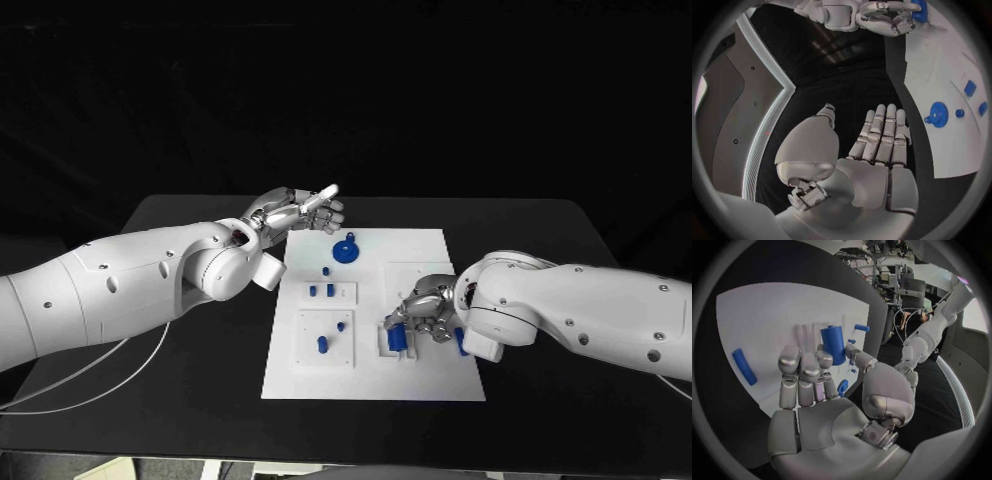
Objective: Assemble the parts on the task board
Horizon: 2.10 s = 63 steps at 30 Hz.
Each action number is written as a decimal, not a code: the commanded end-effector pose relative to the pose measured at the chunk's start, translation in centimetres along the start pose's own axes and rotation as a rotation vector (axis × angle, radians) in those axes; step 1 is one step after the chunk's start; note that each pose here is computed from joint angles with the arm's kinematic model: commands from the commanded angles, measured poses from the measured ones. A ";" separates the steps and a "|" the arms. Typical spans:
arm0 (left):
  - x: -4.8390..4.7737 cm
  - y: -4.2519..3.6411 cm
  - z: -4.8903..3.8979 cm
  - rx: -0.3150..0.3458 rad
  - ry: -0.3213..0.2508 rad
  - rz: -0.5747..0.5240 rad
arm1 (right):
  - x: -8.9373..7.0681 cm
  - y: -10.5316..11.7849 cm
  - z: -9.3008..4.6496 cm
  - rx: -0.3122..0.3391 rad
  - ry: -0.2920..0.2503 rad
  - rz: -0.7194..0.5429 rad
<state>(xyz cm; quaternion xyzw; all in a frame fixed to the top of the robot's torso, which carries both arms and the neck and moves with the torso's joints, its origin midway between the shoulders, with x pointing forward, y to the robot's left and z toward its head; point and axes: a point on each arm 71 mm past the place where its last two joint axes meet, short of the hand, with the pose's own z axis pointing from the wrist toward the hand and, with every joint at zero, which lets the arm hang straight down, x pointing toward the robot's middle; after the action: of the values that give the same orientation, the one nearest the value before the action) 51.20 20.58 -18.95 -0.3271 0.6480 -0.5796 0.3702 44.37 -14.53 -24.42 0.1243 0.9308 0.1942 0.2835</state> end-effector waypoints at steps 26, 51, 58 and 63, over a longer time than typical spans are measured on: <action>0.25 -0.12 -0.06 0.003 0.020 -0.014 | 0.7 -0.2 0.4 0.008 0.039 -0.031; 0.15 -0.10 -0.12 0.001 0.019 -0.014 | 0.8 -0.1 0.7 0.007 0.019 -0.045; 0.09 -0.07 -0.15 -0.002 0.018 -0.013 | 0.7 -0.4 0.6 0.006 0.008 -0.053; 0.07 -0.07 -0.14 -0.001 0.018 -0.013 | 0.8 -0.8 0.1 -0.023 0.001 -0.083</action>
<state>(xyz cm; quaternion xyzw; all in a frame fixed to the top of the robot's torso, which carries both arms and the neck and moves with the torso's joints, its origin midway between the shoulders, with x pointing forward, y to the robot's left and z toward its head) 51.10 20.76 -18.99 -0.3284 0.6507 -0.5781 0.3667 43.81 -15.00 -25.36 0.1064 0.9358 0.1836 0.2815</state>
